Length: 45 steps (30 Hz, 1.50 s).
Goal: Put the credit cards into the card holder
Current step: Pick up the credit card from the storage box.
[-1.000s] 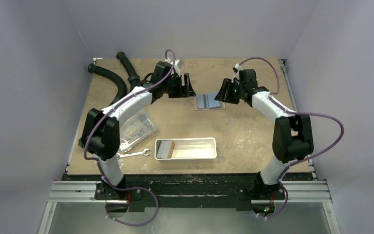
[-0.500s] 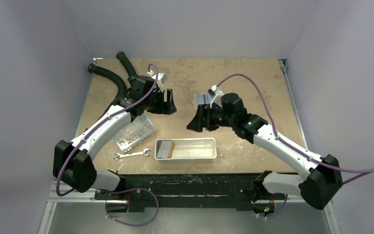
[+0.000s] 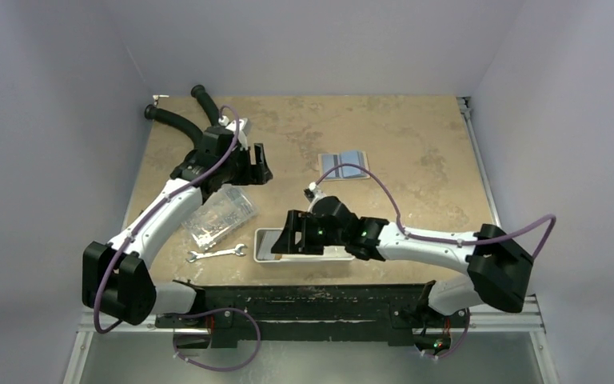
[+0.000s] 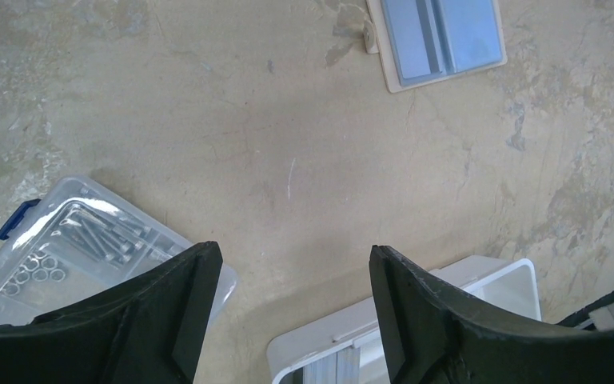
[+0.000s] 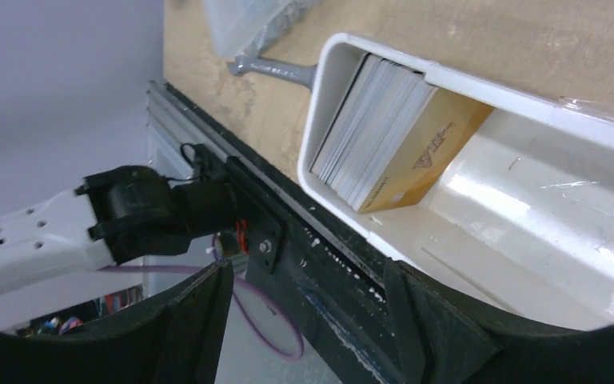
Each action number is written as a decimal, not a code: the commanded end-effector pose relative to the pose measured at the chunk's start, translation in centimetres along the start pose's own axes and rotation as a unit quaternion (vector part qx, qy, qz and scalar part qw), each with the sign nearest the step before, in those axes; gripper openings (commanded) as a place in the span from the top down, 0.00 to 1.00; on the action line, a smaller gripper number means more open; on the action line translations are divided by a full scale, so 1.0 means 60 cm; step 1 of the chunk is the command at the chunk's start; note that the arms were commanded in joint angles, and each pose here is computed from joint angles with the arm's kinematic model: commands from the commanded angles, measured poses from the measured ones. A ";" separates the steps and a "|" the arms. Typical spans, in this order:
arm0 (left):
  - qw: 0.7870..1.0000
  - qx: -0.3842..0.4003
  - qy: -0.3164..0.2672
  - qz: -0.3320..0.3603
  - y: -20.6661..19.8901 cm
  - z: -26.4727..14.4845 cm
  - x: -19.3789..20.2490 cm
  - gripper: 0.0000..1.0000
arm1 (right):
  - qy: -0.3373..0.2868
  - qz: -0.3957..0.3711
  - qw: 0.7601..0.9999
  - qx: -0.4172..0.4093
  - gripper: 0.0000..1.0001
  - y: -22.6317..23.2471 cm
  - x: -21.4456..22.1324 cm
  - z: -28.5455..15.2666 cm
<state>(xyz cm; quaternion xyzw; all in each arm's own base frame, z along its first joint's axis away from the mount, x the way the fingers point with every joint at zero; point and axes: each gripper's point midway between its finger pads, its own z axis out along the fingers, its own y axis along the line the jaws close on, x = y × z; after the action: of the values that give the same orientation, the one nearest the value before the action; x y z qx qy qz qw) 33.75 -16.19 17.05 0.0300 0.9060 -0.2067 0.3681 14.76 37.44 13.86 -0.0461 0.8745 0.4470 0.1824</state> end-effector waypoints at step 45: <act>0.998 0.016 -0.062 0.024 0.006 -0.039 -0.019 0.26 | -0.039 0.109 0.992 0.048 0.54 -0.001 -0.023 0.109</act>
<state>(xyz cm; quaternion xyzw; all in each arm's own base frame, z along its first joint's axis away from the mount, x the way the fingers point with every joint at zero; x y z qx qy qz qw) 32.69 -14.73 17.82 0.0357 0.8914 -0.2054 0.4023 17.63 41.32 7.35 0.0717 0.9125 0.3733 0.1513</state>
